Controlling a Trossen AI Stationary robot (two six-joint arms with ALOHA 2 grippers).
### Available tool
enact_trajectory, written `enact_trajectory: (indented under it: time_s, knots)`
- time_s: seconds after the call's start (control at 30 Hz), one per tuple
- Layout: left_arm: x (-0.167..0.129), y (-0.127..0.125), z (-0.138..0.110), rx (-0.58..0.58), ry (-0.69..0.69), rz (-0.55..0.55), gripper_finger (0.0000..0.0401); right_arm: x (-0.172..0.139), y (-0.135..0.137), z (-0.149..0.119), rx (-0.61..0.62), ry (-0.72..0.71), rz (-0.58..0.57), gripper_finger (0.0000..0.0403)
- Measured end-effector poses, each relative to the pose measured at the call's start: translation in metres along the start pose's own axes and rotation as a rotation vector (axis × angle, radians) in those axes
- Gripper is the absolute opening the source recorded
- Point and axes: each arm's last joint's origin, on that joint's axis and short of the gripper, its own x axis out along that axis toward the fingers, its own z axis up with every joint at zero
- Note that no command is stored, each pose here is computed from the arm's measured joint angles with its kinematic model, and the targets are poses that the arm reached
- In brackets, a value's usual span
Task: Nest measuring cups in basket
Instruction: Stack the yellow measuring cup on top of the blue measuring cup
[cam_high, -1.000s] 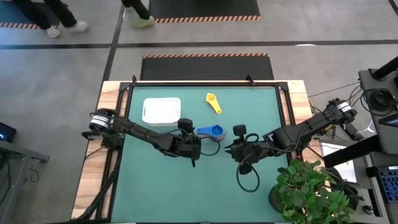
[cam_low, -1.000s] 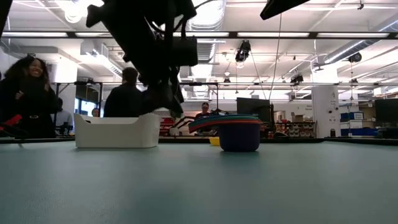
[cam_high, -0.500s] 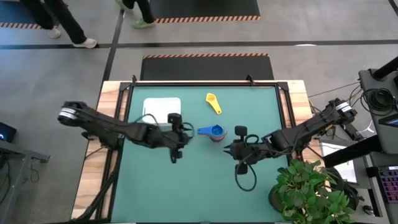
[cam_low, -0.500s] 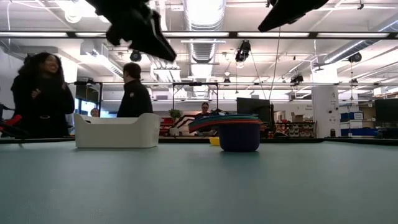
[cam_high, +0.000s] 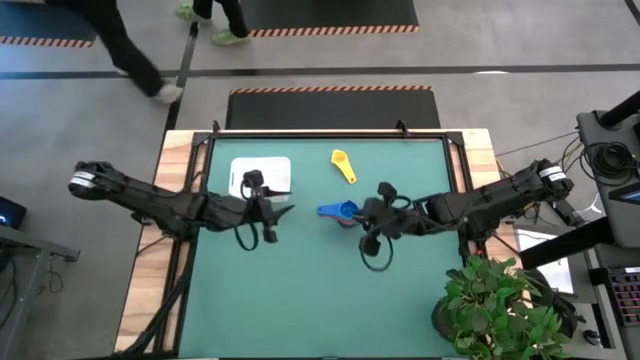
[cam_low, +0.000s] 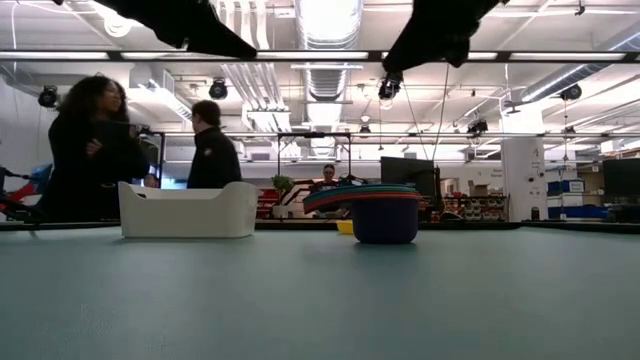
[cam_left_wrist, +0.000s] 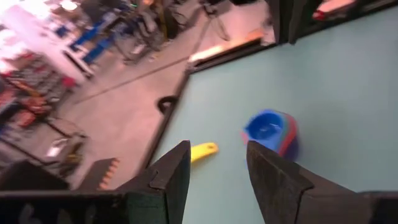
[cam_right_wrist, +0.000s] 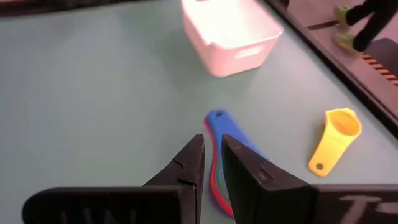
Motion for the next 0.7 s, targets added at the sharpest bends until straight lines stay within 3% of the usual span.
enact_trajectory:
  time_s: [0.23, 0.4, 0.7]
  knots:
    - [-0.006, 0.013, 0.015, 0.058, -0.001, 0.154, 0.014, 0.01, -0.019, 0.017, 0.082, -0.048, 0.045, 0.0043]
    - [-0.008, 0.018, 0.025, 0.105, -0.021, 0.165, 0.014, 0.015, -0.028, 0.025, 0.09, -0.091, 0.077, 0.0043]
    - [-0.008, 0.018, 0.026, 0.122, -0.021, 0.163, 0.014, 0.038, -0.045, 0.03, 0.107, -0.106, 0.016, 0.0043]
